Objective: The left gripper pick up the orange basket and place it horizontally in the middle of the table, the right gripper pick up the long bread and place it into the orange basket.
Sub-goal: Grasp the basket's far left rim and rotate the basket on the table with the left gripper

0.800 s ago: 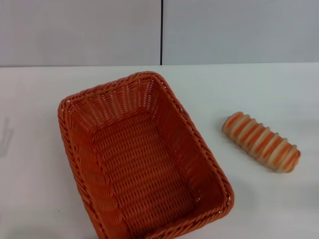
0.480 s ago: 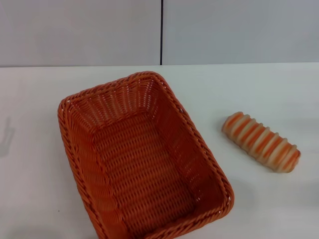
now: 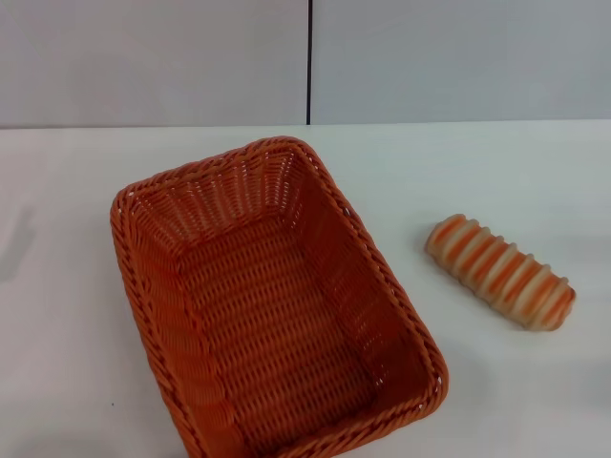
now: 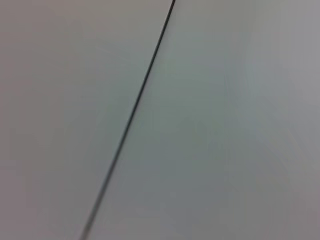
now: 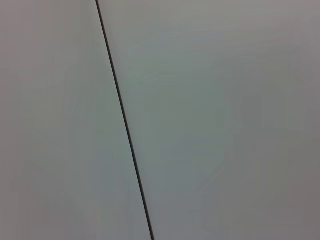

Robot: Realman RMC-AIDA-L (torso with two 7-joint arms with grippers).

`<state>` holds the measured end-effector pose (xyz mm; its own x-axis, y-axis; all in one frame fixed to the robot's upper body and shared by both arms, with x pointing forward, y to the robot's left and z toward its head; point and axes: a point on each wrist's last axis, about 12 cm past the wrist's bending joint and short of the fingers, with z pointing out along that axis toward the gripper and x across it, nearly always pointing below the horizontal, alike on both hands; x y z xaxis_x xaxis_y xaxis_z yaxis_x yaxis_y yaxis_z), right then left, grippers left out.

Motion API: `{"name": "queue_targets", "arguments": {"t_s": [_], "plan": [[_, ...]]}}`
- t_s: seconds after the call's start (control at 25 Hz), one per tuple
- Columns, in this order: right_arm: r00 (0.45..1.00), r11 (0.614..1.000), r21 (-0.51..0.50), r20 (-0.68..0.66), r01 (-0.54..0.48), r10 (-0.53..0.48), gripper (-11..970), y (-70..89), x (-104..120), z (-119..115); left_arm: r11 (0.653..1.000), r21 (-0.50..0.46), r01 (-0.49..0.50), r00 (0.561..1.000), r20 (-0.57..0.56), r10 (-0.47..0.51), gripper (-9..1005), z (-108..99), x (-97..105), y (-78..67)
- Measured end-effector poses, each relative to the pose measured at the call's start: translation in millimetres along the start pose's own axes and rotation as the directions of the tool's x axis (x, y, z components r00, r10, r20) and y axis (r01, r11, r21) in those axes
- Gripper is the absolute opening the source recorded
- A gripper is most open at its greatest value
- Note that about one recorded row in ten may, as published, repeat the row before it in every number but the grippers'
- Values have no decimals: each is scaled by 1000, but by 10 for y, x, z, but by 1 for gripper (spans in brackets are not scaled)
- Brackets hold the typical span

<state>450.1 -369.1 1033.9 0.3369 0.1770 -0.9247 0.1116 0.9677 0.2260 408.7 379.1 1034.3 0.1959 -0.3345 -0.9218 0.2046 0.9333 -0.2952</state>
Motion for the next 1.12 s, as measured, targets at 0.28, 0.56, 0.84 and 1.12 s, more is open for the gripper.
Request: {"name": "queue_targets", "arguments": {"t_s": [0.28,0.56,0.84,1.12], "plan": [[999,1000,-1,34,2,-1,674,-11,-46,-14,982,128,135,990,-57,-129,810,183,-297,136],[999,1000,0,48,8,-8,673,-27,-70,-57,924,369,95,912,-404,67,809,835,-917,98],[999,1000,-4,45,5,-5,672,-15,-63,-46,834,544,-91,841,-407,357,807,1122,-1247,-161],[999,1000,7,38,-12,12,671,-6,-46,-108,715,680,-165,668,-456,588,806,1436,-1267,-571]]}}
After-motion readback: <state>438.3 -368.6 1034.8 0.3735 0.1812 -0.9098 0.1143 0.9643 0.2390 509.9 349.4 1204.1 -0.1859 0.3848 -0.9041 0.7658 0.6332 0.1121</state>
